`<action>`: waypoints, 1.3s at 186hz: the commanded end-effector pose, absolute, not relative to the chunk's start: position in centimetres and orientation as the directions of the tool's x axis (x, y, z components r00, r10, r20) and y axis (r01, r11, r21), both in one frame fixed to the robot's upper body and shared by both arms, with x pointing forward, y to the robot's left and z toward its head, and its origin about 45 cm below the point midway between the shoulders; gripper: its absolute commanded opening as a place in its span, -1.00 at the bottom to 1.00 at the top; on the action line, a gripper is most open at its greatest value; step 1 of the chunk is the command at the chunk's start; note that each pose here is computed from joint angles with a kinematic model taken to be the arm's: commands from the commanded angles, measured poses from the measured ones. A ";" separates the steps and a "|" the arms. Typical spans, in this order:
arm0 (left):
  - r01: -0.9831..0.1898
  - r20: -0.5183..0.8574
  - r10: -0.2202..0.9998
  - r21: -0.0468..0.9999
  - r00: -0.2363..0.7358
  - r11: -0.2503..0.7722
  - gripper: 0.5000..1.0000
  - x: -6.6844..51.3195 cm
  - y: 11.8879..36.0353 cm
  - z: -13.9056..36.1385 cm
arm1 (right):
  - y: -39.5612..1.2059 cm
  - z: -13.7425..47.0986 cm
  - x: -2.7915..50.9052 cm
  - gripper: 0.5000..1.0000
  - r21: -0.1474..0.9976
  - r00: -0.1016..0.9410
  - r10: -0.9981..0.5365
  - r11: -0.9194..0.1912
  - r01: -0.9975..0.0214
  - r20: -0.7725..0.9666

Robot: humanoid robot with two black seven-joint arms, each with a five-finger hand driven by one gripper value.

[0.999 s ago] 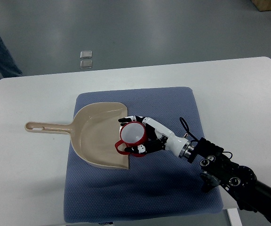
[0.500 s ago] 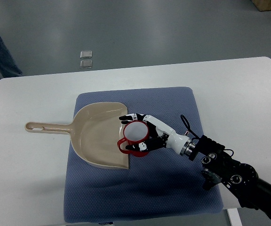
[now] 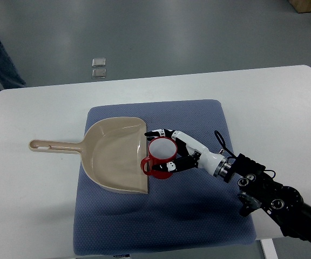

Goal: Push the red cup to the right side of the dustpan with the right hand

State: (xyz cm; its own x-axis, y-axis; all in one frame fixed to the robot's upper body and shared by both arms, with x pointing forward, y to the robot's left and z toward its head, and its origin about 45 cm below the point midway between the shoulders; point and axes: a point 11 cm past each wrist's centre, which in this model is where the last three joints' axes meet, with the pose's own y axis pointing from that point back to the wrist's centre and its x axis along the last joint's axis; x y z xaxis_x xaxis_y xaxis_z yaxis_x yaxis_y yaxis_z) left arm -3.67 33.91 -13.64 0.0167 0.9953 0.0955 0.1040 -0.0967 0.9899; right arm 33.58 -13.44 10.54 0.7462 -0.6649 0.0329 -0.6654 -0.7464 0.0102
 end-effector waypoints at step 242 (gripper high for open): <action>0.104 0.095 0.995 0.990 0.017 -0.097 1.00 -3.7 33.9 -13.6 | -15.4 12.7 33.8 0.56 -0.016 0.770 -0.633 -0.773 -0.634 0.078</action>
State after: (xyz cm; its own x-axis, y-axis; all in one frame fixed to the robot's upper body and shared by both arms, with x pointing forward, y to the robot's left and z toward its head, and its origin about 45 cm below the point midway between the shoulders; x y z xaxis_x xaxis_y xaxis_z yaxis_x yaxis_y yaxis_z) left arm -3.66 33.91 -13.64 0.0167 0.9953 0.0955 0.1039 -0.0968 0.9899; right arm 33.39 -14.91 12.41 0.7744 -0.6294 0.0646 -0.6298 -0.7766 -0.0178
